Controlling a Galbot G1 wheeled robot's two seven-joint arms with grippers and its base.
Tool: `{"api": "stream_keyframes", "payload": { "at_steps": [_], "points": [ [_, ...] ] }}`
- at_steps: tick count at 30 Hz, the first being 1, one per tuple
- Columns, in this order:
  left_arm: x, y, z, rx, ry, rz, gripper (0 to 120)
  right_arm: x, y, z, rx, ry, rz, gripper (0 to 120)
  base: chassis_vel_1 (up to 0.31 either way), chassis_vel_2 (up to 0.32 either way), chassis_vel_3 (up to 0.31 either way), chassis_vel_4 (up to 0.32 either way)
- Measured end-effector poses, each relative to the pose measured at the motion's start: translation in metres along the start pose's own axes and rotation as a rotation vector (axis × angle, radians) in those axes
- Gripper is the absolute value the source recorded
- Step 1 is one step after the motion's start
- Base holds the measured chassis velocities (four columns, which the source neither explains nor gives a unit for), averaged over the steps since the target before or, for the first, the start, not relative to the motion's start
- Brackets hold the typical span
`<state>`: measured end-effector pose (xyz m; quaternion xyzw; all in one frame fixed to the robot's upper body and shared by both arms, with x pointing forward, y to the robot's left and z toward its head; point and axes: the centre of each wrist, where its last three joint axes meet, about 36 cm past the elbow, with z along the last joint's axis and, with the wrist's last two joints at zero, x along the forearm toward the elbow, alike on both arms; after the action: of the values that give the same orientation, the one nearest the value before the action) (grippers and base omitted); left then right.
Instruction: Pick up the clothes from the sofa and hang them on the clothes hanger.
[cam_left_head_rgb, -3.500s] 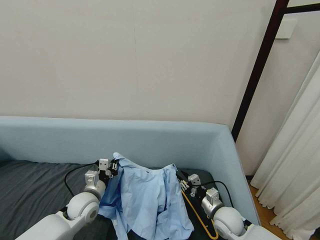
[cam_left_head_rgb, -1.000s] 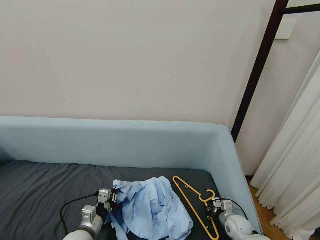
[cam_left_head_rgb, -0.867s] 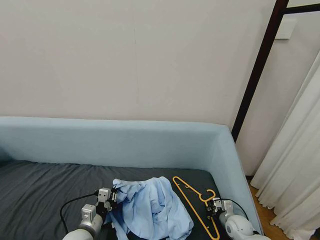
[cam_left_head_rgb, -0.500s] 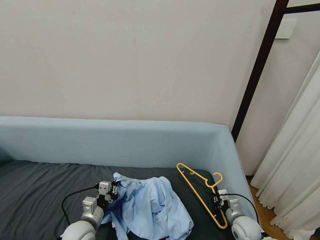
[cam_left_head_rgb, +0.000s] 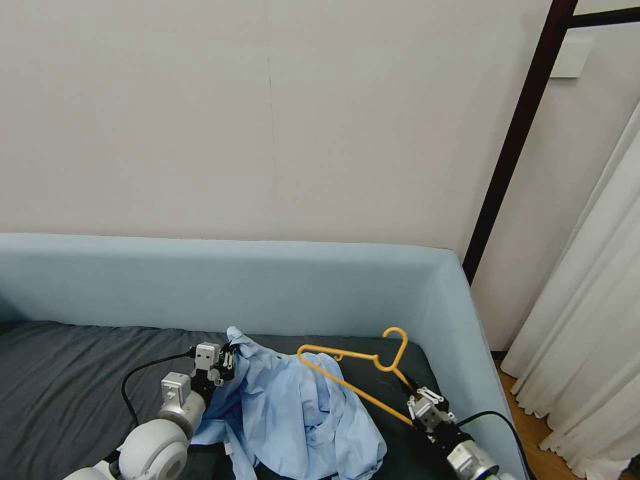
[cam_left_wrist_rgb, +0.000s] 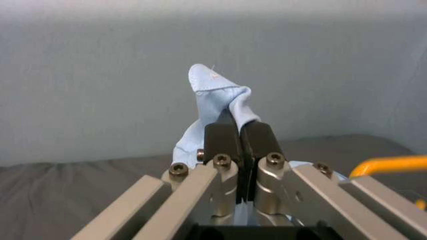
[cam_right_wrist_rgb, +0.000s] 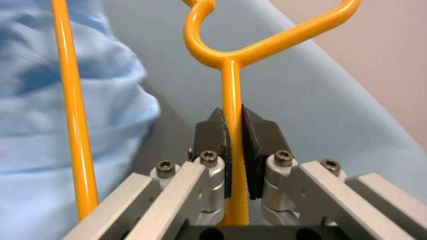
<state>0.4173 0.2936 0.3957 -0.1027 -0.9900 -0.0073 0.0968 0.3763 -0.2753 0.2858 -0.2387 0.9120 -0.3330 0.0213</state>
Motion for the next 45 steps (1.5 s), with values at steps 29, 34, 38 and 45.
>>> {"api": "stream_keyframes", "payload": {
  "at_steps": [29, 34, 38, 45],
  "points": [
    [0.027, -0.013, -0.004, -0.054, 0.013, 0.081, 0, -0.061, 0.053, -0.071, -0.143, -0.014, -0.075, 4, 0.000, 0.000, 0.000, 0.000],
    [0.019, -0.017, -0.006, -0.066, 0.019, 0.099, 0, -0.068, 0.057, -0.083, -0.141, -0.052, -0.088, 4, 0.000, 0.000, 0.000, 0.000],
    [0.028, -0.023, -0.007, -0.081, 0.037, 0.130, 0, -0.078, 0.058, -0.087, -0.119, -0.092, -0.090, 4, 0.000, 0.000, 0.000, 0.000],
    [0.035, -0.026, -0.011, -0.097, 0.028, 0.160, 0, -0.088, 0.060, -0.090, -0.102, -0.119, -0.095, 4, 0.000, 0.000, 0.000, 0.000]
  ]
}}
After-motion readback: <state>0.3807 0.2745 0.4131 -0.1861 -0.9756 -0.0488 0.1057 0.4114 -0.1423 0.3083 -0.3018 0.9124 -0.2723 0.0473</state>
